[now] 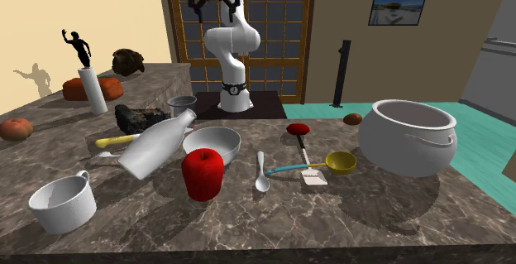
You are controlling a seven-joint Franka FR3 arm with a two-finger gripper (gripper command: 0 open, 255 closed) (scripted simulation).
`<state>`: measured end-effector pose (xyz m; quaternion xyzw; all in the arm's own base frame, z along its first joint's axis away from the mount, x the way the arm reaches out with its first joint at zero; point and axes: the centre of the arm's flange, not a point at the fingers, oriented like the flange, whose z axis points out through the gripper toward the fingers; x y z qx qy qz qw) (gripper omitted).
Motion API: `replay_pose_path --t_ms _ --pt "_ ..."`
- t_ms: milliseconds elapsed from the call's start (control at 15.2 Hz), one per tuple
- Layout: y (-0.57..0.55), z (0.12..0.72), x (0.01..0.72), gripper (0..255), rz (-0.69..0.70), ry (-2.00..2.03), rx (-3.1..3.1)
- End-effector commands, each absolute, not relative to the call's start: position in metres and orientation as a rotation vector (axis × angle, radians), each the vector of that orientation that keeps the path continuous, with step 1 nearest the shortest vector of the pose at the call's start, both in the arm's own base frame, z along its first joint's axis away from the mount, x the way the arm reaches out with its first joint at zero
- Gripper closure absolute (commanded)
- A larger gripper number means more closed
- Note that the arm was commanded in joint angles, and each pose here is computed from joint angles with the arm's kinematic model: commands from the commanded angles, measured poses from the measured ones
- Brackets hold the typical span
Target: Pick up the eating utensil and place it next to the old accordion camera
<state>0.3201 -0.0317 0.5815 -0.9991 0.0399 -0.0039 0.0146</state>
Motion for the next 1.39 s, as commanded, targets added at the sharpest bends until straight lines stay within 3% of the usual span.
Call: replay_pose_path --t_ms 0,1320 --pt "-0.032 0.581 0.32 0 -0.012 0.124 -3.11" --pt "0.076 0.363 0.427 0 -0.145 0.062 -3.22"
